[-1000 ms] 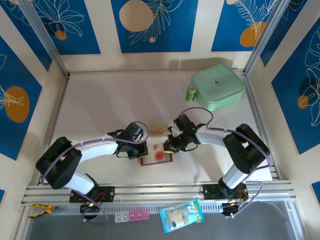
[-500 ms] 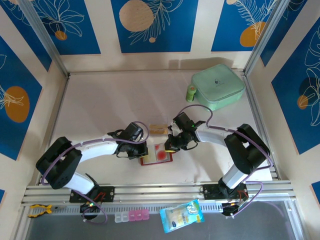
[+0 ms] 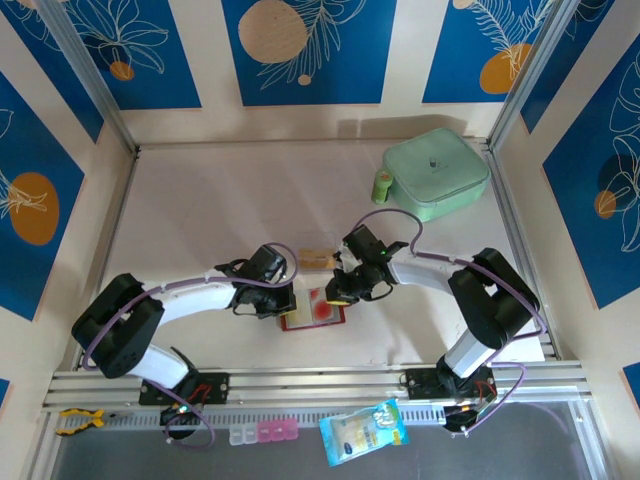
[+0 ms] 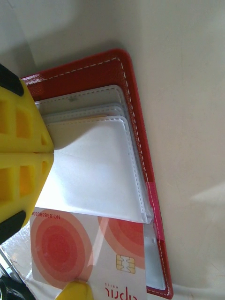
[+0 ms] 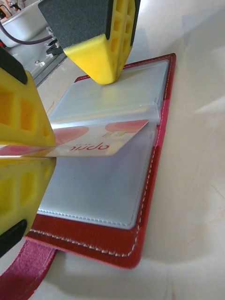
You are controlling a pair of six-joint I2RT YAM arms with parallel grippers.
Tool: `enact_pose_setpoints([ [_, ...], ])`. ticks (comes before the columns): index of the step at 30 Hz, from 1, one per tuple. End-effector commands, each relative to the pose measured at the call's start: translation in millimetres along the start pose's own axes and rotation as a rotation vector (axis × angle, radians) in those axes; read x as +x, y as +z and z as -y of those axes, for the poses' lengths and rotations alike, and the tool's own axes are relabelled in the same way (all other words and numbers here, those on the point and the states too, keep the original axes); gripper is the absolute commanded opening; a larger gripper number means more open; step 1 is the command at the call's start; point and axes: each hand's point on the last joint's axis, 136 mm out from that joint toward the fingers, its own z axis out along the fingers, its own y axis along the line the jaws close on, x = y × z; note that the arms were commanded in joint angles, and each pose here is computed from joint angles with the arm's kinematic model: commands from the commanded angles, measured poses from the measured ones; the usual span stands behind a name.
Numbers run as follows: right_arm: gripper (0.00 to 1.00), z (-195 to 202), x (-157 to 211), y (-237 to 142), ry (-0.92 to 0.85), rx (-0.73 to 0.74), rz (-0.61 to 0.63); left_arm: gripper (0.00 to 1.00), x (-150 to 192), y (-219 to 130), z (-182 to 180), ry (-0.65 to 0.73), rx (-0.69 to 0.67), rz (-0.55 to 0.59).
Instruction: Take the credit cards out of the card holder
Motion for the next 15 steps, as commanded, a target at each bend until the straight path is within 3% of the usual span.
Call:
enact_pose_setpoints([
  [1,0.13,-6.3,-0.1,-0.9,0.006,-0.013,0.002,0.02,6.7,4.8,-9.1,0.004,-0.041,-0.029],
  [15,0.08,-8.0,2.2,-2.8,0.006,-0.009,0.010,0.02,1.2,2.4,-9.0,0.021,-0.066,-0.015],
])
